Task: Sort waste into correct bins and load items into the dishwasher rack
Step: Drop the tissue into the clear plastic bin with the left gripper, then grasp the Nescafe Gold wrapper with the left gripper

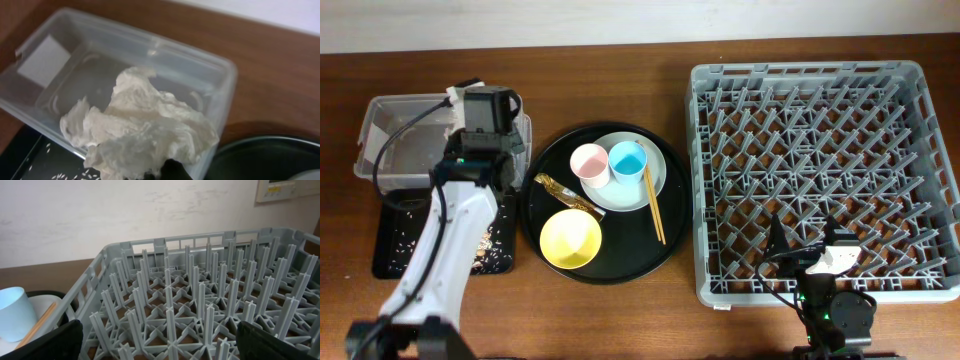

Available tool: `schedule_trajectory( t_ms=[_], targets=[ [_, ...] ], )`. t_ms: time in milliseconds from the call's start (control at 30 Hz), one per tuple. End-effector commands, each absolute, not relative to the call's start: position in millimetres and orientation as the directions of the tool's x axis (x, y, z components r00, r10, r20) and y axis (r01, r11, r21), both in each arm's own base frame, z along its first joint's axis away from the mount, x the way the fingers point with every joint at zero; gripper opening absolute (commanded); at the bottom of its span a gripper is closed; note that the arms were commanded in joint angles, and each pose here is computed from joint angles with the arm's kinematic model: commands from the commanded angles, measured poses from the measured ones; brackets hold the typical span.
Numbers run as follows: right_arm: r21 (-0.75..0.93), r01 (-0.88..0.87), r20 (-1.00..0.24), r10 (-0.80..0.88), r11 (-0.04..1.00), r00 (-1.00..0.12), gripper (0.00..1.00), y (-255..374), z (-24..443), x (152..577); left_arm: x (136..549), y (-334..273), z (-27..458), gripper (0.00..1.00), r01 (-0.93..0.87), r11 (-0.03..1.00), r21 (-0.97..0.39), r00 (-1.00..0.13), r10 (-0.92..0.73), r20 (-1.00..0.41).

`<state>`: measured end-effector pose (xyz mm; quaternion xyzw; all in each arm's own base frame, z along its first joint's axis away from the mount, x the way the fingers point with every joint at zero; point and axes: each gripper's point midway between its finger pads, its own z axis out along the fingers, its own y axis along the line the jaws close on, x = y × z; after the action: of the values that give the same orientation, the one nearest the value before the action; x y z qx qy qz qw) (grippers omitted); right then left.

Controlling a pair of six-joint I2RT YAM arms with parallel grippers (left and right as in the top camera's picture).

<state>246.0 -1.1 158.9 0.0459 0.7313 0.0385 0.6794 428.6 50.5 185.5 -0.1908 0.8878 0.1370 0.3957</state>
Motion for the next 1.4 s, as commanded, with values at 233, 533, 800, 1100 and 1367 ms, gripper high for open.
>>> schedule_trajectory(
  t_ms=[233,533,800,1100,1367],
  targets=[
    [0.111,0.022,-0.991,0.113,0.994,-0.077,0.98,-3,155,246,457,87,154,0.99,-0.494,0.868,0.049,-0.602,-0.301,-0.740],
    [0.111,0.023,-0.991,0.113,0.994,-0.077,0.98,-3,155,246,357,-35,217,0.00,-0.173,0.928,-0.330,-0.773,-0.336,-0.538],
    [0.111,0.022,-0.991,0.113,0.994,-0.077,0.98,-3,155,246,291,-66,109,0.57,-0.233,0.929,-0.286,-0.916,-0.309,-0.256],
    [0.111,0.023,-0.991,0.113,0.994,-0.077,0.98,-3,155,246,324,-37,60,0.54,-0.387,0.884,-0.263,-0.772,-0.467,-0.432],
    [0.111,0.022,-0.991,0.113,0.994,-0.077,0.98,-3,155,246,308,-75,38,0.34,-0.331,0.857,-0.394,-0.857,-0.448,-0.256]
  ],
)
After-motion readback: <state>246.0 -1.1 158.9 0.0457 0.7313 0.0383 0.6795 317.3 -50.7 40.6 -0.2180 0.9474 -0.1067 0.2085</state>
